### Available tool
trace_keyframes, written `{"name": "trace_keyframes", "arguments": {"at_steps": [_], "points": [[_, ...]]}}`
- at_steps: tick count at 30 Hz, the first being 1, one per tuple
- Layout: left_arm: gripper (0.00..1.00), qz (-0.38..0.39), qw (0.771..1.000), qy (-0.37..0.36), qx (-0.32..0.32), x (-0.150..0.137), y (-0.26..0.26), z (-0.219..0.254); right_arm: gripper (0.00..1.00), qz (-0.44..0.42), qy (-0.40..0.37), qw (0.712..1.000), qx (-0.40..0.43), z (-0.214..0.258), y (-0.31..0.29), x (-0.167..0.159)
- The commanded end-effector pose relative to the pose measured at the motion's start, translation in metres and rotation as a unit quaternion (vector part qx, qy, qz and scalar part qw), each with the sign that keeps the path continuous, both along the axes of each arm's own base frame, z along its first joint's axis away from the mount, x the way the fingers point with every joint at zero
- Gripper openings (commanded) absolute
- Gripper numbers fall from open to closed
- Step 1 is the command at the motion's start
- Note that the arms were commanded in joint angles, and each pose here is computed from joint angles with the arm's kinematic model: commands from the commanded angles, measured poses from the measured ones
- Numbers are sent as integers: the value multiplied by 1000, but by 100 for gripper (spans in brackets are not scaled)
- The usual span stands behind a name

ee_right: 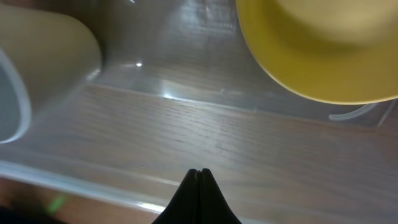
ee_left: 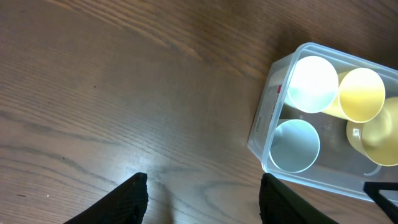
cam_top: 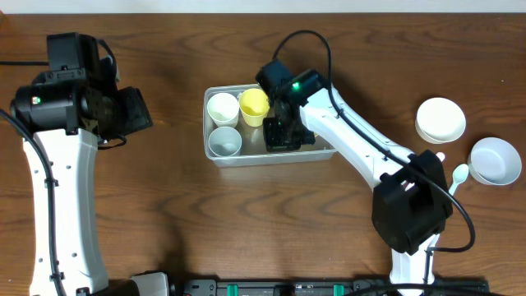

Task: Pack container
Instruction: 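Carry the yellow bowl into the container's right end and release, then move the right gripper back and grasp the white bowl rim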

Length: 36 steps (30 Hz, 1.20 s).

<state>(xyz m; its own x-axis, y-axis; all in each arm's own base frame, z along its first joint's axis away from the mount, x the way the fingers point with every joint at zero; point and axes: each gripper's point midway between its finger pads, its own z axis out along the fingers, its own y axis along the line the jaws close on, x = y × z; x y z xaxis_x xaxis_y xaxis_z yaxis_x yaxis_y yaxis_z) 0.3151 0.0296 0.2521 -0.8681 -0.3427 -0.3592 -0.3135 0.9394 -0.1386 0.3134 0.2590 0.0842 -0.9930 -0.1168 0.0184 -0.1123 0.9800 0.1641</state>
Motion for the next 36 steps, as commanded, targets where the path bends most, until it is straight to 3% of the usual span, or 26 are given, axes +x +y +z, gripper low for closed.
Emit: {"name": "trace_keyframes", "arguments": {"at_steps": [1, 25, 32, 36], "points": [[58, 3, 1000, 3, -6, 0, 0, -2, 1, -8, 11, 1000, -4, -6, -2, -8], [58, 3, 1000, 4, -6, -1, 0, -2, 1, 37, 32, 999, 13, -6, 18, -31], [58, 3, 1000, 4, -6, -1, 0, -2, 1, 13, -27, 1000, -8, 3, -3, 2], [59, 3, 1000, 4, -6, -1, 0, -2, 7, 6, -110, 994, -22, 52, -32, 37]]}}
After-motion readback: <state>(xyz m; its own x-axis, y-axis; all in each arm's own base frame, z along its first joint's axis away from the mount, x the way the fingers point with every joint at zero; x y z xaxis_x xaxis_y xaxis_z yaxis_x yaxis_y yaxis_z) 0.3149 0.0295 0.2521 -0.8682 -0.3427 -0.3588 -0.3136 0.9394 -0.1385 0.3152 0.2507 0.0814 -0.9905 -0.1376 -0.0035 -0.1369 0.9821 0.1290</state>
